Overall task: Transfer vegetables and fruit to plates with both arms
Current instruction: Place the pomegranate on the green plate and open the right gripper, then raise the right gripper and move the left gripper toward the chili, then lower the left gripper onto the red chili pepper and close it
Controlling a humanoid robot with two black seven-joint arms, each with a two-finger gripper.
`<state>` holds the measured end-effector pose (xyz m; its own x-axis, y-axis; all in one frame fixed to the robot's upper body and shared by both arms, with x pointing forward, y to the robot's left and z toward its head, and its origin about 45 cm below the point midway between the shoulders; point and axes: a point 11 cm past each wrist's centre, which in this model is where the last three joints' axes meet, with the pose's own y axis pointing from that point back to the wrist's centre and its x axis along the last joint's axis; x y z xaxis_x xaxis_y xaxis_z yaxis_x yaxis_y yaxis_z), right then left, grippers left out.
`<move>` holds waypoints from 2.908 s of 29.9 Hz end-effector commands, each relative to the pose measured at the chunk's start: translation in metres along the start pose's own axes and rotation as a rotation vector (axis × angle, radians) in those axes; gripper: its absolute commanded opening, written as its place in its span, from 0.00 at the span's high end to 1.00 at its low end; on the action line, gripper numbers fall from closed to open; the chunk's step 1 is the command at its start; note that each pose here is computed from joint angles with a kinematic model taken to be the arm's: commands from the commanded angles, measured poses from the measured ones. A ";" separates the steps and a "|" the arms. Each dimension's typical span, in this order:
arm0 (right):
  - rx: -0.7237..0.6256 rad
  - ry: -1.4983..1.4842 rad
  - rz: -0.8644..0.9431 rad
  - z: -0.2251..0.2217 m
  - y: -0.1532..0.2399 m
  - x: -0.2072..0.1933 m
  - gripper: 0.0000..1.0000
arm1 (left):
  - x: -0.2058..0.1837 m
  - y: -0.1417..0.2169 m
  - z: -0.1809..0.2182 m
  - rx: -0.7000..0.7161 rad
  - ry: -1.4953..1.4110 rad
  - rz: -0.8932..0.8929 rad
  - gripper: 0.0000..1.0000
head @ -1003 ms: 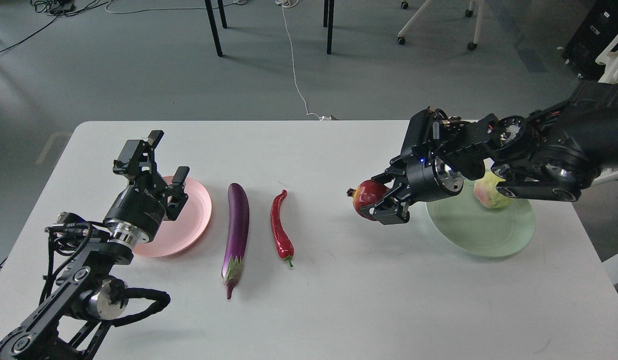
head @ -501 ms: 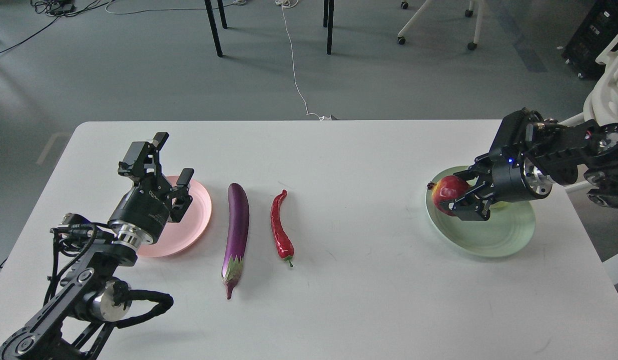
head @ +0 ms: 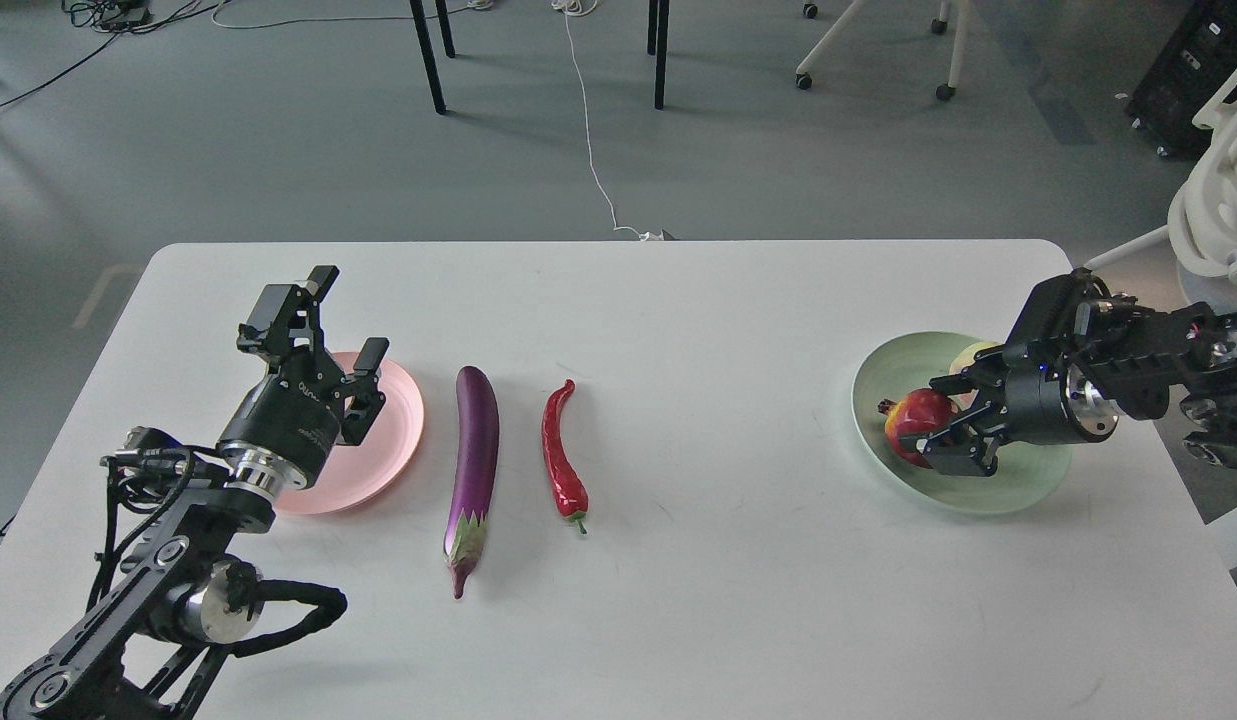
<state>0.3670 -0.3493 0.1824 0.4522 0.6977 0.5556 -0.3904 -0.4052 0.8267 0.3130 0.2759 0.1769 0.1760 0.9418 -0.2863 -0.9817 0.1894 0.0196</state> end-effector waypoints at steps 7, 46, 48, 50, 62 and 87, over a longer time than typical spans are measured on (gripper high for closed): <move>0.000 0.021 0.167 -0.001 -0.002 0.046 0.03 | 0.000 0.000 0.000 0.000 0.000 0.000 0.01; 0.478 -2.081 1.074 -0.012 -0.030 0.053 0.03 | -0.048 -0.025 0.063 -0.235 -0.546 -0.445 0.01; 0.478 -2.084 1.072 -0.013 -0.030 0.052 0.03 | -0.069 -0.021 0.045 -0.206 -0.705 -0.584 0.01; 0.475 -2.085 1.071 -0.013 -0.030 0.051 0.03 | -0.084 -0.022 0.037 -0.199 -0.828 -0.691 0.01; 0.451 -2.069 1.095 -0.002 -0.018 0.045 0.03 | -0.102 -0.052 -0.012 -0.006 -1.635 -1.202 0.01; 0.411 -2.071 1.098 0.001 -0.011 0.031 0.03 | -0.103 -0.092 -0.046 0.455 -1.681 -1.104 0.03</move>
<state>0.3878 -0.3233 0.1926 0.2667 -0.9288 -0.2571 -0.9478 -0.3011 0.1046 0.3802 0.1465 0.1627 0.6840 -0.3720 0.6276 -0.3960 0.5331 0.7476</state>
